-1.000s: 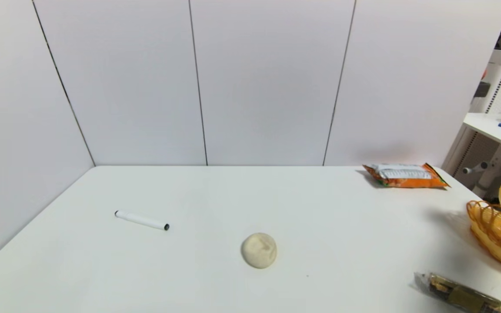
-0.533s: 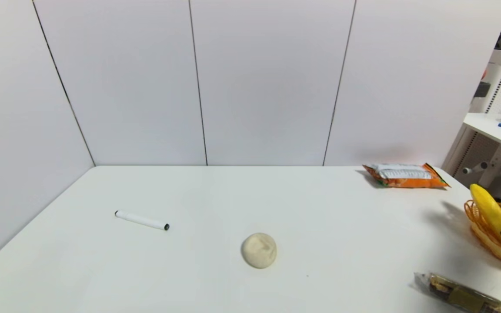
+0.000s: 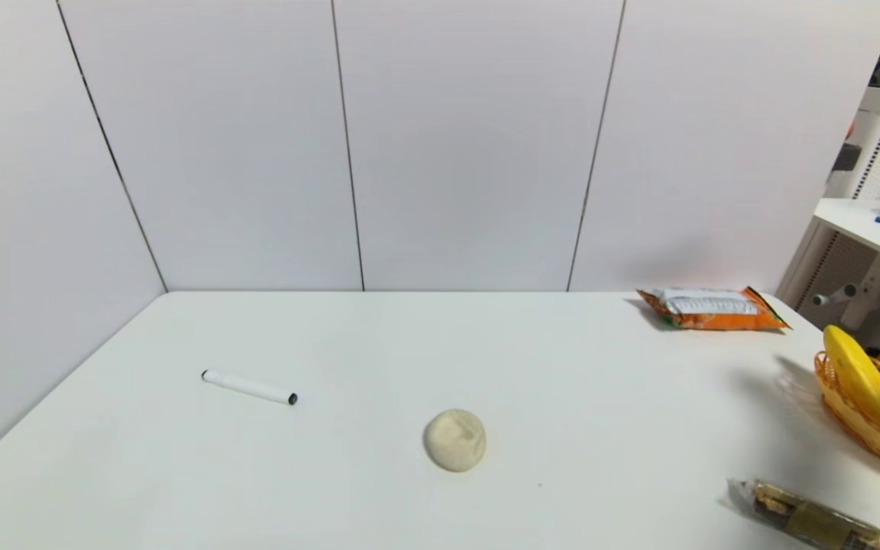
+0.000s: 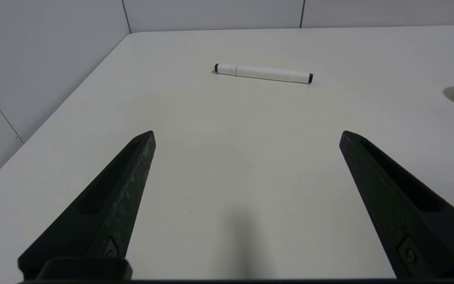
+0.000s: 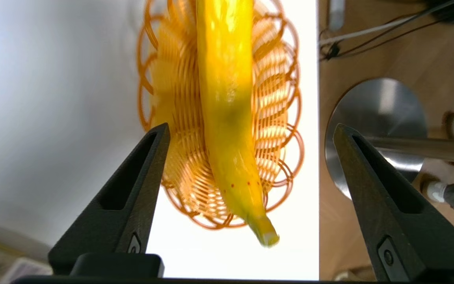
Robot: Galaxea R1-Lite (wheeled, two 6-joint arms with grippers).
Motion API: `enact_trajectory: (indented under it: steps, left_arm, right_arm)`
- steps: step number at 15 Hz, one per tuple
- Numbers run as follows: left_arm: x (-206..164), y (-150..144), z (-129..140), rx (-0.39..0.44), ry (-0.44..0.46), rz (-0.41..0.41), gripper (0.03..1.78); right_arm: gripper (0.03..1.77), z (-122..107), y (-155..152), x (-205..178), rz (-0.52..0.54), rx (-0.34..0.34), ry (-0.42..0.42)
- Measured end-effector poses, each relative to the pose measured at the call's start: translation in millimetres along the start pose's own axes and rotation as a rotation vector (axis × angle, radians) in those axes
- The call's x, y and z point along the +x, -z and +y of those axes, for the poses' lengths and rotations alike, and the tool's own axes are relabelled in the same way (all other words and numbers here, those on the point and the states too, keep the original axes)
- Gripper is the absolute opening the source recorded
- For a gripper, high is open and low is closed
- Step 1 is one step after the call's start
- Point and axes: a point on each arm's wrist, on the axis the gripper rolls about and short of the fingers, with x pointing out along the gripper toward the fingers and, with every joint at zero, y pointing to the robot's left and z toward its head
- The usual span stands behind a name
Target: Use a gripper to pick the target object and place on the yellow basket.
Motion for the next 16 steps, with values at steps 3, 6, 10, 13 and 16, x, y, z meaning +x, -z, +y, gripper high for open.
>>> enact_trajectory:
  steps: [3,6,10,13,16]
  left_arm:
    - [0.0,0.0,0.0,0.0,0.0,0.0,1.69]
    - [0.0,0.0,0.0,0.0,0.0,0.0,1.69]
    - [0.0,0.0,0.0,0.0,0.0,0.0,1.69]
    - [0.0,0.0,0.0,0.0,0.0,0.0,1.69]
    - [0.0,0.0,0.0,0.0,0.0,0.0,1.69]
  right_arm:
    - [1.54,27.5,-0.4,-54.1,-0.156,0.109,-0.001]
    - [1.59,63.5,29.1,-100.8,-0.303,0.193,-0.05]
    - [1.64,99.8,103.0,-118.3,-0.482,0.167,-0.087]
    - [1.66,116.4,157.7,-122.6,-0.655,0.139,-0.135]
    - [1.68,130.6,212.0,-108.6,-0.756,0.123,-0.177]
